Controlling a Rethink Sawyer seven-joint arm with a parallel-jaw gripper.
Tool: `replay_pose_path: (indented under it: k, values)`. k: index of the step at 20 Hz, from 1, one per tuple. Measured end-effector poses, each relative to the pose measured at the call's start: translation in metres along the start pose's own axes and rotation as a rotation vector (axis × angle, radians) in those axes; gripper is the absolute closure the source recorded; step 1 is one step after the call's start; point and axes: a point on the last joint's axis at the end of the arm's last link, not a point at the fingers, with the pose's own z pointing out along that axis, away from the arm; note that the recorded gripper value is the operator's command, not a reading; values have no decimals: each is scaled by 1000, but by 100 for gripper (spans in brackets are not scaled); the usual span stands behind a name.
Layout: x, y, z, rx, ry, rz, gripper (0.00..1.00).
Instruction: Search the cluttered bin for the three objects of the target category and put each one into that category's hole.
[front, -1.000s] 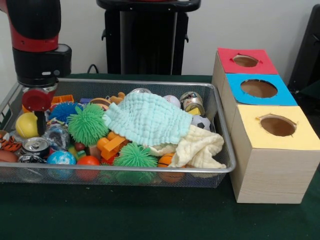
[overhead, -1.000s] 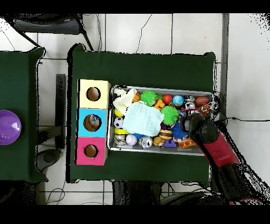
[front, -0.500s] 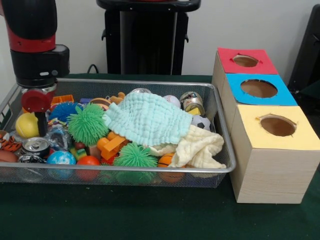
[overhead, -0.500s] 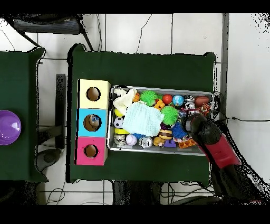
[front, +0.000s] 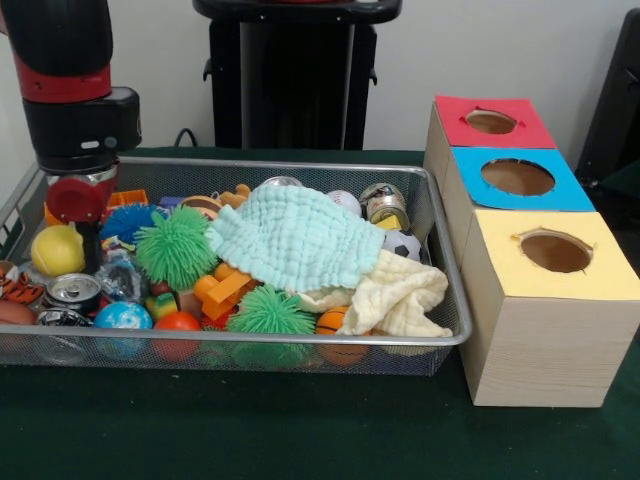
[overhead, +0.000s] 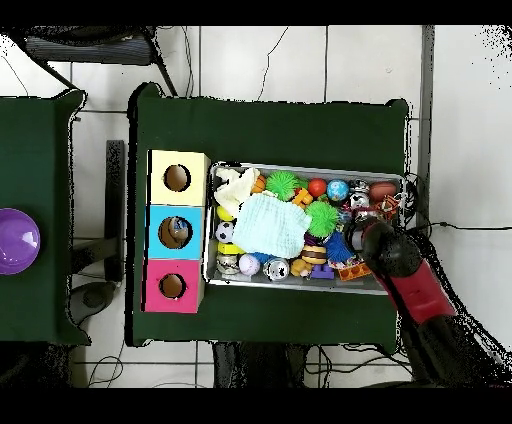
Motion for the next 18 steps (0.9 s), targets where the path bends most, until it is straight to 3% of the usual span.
replay_pose_path:
  k: [1,2,18]
  values:
    - [1,0,0,-1,-3,-5,100]
    - [1,0,0,-2,-5,-11,0]
    - [19,6,2,-2,1,-58,0]
